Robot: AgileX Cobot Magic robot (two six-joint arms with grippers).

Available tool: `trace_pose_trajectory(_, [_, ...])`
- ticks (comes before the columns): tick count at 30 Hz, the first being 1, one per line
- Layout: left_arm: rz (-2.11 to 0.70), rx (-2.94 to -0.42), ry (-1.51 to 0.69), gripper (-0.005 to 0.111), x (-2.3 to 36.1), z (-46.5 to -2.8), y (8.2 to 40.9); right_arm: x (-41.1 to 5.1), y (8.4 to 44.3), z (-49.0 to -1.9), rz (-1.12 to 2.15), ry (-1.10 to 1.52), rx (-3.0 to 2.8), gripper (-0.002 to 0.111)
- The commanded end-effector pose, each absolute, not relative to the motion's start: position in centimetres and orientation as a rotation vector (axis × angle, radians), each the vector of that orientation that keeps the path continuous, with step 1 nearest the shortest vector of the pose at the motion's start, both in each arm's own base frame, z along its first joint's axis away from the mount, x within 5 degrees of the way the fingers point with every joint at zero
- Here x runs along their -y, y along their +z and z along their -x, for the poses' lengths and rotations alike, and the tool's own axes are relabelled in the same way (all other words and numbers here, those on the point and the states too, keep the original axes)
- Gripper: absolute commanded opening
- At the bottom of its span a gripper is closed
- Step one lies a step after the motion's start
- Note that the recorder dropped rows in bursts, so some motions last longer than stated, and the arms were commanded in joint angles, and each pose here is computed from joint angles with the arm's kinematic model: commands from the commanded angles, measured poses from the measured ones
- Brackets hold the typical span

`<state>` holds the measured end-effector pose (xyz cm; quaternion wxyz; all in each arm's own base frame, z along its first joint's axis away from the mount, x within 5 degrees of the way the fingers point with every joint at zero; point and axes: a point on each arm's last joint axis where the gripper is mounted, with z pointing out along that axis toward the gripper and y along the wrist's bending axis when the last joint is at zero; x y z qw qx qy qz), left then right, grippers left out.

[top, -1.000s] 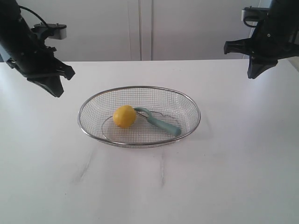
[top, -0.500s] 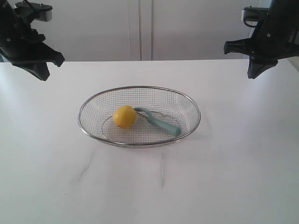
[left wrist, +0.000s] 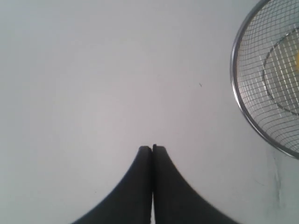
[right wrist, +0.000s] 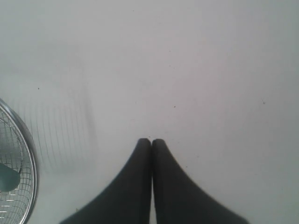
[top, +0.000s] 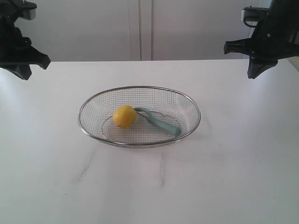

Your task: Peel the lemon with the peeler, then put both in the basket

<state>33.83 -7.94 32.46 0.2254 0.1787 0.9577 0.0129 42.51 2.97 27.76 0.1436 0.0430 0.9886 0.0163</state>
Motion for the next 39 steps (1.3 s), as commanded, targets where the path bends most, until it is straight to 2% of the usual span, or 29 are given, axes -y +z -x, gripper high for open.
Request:
trace_pose_trajectory(1, [-0.467, -2.653, 0.046, 0.0, 7.4, -32.4, 33.3, -2.7, 28.3, -42.4, -0.127, 0.048, -2.83, 0.0])
trace_pose_trajectory(8, [-0.45, -2.665, 0.045, 0.0, 7.1, -31.2, 34.4, -2.7, 28.3, -42.4, -0.127, 0.048, -2.83, 0.0])
trace_pose_trajectory(30, [-0.463, -2.686, 0.059, 0.0, 7.0, -31.1, 34.2, -2.7, 28.3, -42.4, -0.127, 0.048, -2.83, 0.0])
trace_pose_trajectory(39, [-0.444, -2.63, 0.029, 0.0, 6.8, -29.7, 34.0, -2.7, 28.3, -42.4, -0.127, 0.048, -2.83, 0.0])
